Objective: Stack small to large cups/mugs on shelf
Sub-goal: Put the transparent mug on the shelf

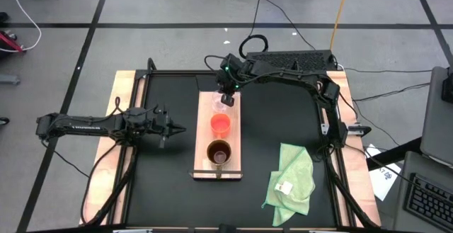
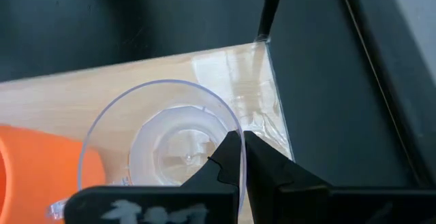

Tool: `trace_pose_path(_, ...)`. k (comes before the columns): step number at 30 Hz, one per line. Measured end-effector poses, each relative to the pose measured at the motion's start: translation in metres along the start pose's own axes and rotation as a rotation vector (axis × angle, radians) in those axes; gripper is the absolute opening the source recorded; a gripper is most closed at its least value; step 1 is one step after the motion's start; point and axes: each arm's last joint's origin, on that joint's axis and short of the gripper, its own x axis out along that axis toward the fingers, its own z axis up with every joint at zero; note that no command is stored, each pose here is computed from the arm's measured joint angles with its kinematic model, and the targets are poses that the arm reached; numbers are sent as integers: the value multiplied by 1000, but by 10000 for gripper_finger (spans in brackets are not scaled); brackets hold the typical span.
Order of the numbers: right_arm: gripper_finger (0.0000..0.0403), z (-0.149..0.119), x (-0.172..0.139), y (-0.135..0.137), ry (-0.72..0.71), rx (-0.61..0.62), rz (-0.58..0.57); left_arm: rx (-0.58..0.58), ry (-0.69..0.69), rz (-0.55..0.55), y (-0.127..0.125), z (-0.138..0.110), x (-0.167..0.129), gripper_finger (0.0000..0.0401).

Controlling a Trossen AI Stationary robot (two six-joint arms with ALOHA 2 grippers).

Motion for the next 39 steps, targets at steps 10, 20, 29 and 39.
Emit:
trace_pose_path(10, 0, 0, 1, 4, 7, -5, -16, 0, 1, 0, 0, 0, 0, 21)
trace_pose_path(20, 0, -2, 6, 11, 17, -23, -53, -13, 2, -1, 0, 0, 0, 21)
trace_pose_path(29, 0, -5, 8, 10, 23, -26, -55, -19, 7, -1, 0, -1, 0, 21)
trace_pose_path(39, 0, -6, 8, 10, 26, -46, -52, -19, 8, -1, 0, -1, 0, 21)
